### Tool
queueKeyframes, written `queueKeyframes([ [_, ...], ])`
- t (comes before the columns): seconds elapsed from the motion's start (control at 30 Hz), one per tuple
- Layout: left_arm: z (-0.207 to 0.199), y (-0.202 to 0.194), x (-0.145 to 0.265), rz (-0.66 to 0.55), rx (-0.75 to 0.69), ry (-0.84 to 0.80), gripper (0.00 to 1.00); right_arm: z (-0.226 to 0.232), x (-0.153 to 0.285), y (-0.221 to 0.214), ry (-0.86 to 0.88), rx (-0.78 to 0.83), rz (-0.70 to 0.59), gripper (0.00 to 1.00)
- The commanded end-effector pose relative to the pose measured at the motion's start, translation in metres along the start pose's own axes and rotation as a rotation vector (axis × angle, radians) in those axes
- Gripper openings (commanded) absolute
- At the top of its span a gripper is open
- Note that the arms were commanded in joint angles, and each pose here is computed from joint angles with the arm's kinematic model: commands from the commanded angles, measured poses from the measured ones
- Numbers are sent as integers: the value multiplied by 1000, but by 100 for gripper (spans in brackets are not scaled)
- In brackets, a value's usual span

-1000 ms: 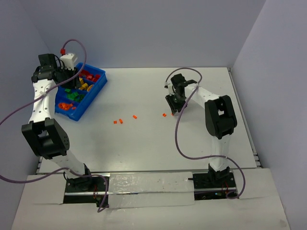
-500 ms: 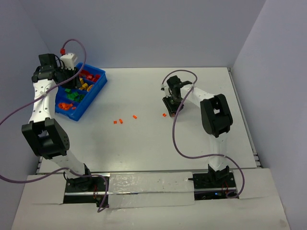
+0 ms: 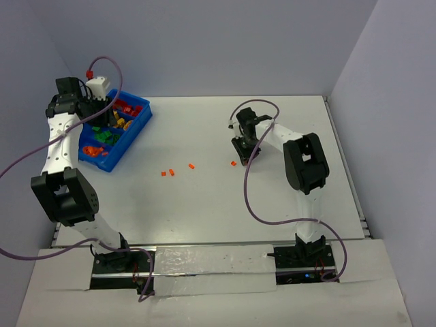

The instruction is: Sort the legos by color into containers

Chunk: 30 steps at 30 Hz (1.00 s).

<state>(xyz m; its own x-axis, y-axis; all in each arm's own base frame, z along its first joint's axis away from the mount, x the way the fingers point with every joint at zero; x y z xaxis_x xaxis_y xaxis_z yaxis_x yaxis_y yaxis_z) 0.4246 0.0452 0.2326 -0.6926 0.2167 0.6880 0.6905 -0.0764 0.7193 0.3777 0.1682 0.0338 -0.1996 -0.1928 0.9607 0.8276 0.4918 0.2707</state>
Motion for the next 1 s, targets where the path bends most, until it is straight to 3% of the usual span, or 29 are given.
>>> queueKeyframes([
  [0.0,-11,11,14,-50,-4,-22,46,0,-15,3,-10,3,7,32],
  [0.07,-11,11,14,-52,0,-24,46,-2,-14,2,-16,1,7,28],
  [0.27,-34,9,20,-84,8,-146,46,5,-3,8,15,-2,-23,0],
  [0.37,-60,15,32,-152,9,-273,51,20,25,24,105,-4,-111,0],
  [0.53,-121,9,53,-255,8,-503,61,80,115,74,548,-53,-370,0],
  [0.63,-155,7,68,-353,-121,-551,66,115,160,89,845,-34,-439,0],
  [0.87,-230,-38,68,-399,-419,-639,67,167,200,84,1282,-136,-338,0],
  [0.9,-231,-37,72,-411,-427,-638,67,168,211,90,1294,-27,-437,0],
  [0.93,-238,-44,75,-432,-470,-658,66,175,211,81,1351,-138,-339,0],
  [0.97,-242,-48,78,-455,-515,-669,66,180,220,79,1393,-55,-424,0],
])
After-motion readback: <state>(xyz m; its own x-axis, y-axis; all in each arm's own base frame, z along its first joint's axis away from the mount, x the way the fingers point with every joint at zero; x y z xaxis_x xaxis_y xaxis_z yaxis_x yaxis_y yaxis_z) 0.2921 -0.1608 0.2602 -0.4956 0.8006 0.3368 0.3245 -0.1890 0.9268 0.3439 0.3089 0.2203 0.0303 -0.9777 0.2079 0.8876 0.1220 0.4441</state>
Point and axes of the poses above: each gripper's point midway between its finger pads, its own x axis back along the fingers, its own z axis along the line the jaws close on, y = z × x, the point moved 2 cm from there along x, back along the fingers, and after that the axes turned 3 degrees about x, right-handed, at the moved point
